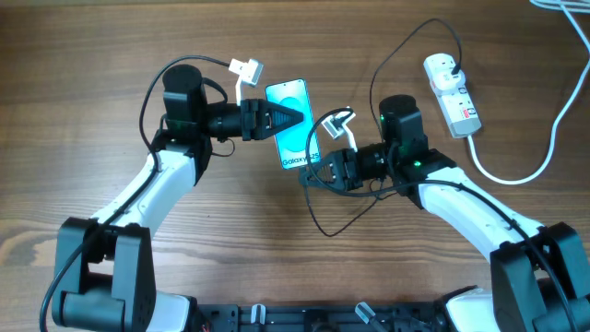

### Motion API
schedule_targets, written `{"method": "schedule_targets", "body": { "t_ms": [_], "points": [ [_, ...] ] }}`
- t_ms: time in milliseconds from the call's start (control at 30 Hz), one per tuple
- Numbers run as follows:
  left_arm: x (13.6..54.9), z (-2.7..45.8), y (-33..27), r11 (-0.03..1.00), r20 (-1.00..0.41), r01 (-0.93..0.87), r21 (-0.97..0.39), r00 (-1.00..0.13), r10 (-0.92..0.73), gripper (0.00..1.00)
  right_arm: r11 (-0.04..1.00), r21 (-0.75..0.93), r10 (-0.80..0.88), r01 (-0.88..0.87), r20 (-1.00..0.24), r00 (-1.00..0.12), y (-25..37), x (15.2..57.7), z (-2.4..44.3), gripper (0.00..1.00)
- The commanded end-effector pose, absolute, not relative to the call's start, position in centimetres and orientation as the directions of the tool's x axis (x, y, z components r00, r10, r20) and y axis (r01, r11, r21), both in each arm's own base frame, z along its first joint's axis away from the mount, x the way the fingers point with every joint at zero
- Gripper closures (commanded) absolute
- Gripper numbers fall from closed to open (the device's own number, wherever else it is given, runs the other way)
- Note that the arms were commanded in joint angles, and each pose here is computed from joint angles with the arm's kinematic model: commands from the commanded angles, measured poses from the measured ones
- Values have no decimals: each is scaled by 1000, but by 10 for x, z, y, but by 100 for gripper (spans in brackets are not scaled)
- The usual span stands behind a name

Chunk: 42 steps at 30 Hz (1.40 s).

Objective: Plug charger to phone and switch on socket
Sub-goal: 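Open the right gripper to release the plug and pull back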

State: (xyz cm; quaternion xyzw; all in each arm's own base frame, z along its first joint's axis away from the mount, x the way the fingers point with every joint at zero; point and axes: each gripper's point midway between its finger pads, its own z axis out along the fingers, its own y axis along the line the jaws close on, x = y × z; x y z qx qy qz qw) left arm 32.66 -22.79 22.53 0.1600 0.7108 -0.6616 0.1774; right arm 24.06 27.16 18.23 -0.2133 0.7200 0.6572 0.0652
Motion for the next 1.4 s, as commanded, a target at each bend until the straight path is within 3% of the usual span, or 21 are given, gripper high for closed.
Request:
{"method": "schedule_targets", "body": {
  "t_ms": [0,233,367,467,533,667,767,933,1067,1100,1267,1367],
  "points": [
    [238,214,-259,-122,-376,356,-927,-879,294,96,153,848,-92,-507,-499,-862,273,287,197,96],
    [236,210,-258,-114,-351,332,-936,-888,296,96,133,849,-105,-512,-501,-859,274,284,199,94],
    [236,210,-258,-113,-352,333,-936,-889,294,96,134,850,-105,-509,-499,-860,274,284,199,82],
    [246,210,-249,-99,-351,337,-936,-899,260,96,142,860,-109,-490,-478,-872,273,282,196,67],
    [256,209,-241,-79,-353,344,-936,-910,220,96,149,868,-115,-474,-461,-880,272,281,192,65],
    [296,203,-214,24,-354,356,-934,-934,51,96,166,877,-133,-452,-434,-891,270,275,184,58],
    [316,200,-194,79,-354,351,-933,-934,-42,96,168,879,-134,-447,-428,-894,270,275,183,43],
    [336,185,-185,167,-296,271,-948,-944,-146,96,176,867,-119,-467,-452,-884,264,281,183,32],
    [339,162,-192,217,-213,175,-960,-962,-169,96,278,857,-55,-433,-436,-898,247,299,169,24],
    [341,154,-196,231,-195,153,-961,-965,-174,96,353,843,-32,-405,-422,-906,239,306,156,24],
    [347,133,-211,255,-119,71,-964,-977,-176,96,580,743,-13,-334,-401,-916,214,309,123,24],
    [363,137,-223,264,-141,93,-960,-975,-170,96,674,671,24,-311,-440,-898,197,311,130,23]
  ]
}}
